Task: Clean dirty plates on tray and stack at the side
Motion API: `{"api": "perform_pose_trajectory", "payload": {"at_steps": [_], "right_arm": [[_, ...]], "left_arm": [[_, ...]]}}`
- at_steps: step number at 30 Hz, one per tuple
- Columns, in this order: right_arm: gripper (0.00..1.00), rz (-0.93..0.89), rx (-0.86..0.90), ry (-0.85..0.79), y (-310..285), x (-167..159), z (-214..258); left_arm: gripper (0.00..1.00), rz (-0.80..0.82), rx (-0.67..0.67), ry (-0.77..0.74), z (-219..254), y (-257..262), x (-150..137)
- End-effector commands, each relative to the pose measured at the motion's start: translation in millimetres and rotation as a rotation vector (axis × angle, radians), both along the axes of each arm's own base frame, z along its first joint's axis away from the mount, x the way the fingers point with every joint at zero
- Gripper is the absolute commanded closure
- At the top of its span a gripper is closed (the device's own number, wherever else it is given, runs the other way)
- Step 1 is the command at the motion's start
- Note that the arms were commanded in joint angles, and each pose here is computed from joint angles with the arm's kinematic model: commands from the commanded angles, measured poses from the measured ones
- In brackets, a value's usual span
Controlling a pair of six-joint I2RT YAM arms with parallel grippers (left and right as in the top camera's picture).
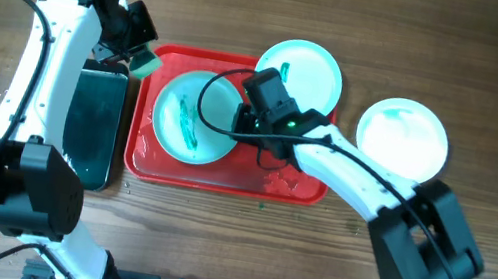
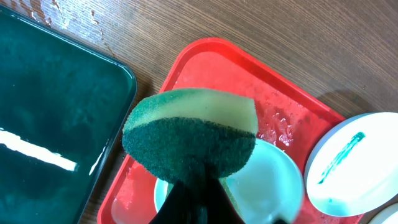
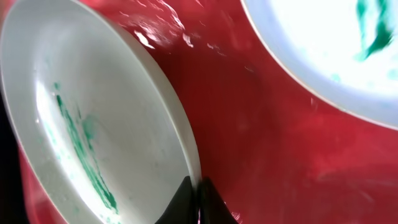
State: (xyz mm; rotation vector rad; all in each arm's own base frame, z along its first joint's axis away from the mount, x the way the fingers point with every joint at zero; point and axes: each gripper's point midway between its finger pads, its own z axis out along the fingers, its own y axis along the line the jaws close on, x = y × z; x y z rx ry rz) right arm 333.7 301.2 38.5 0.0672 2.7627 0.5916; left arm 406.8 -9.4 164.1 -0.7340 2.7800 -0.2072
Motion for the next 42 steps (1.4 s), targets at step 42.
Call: {"api": "perform_pose_trajectory", "payload": {"at_steps": [42], "right_arm": [[0.92, 0.427, -0.095, -0.104, 47.4, 44.5, -36.5]], "left_arm": [[0.96, -0.062, -0.002, 0.146, -75.5, -24.4, -38.8]]}}
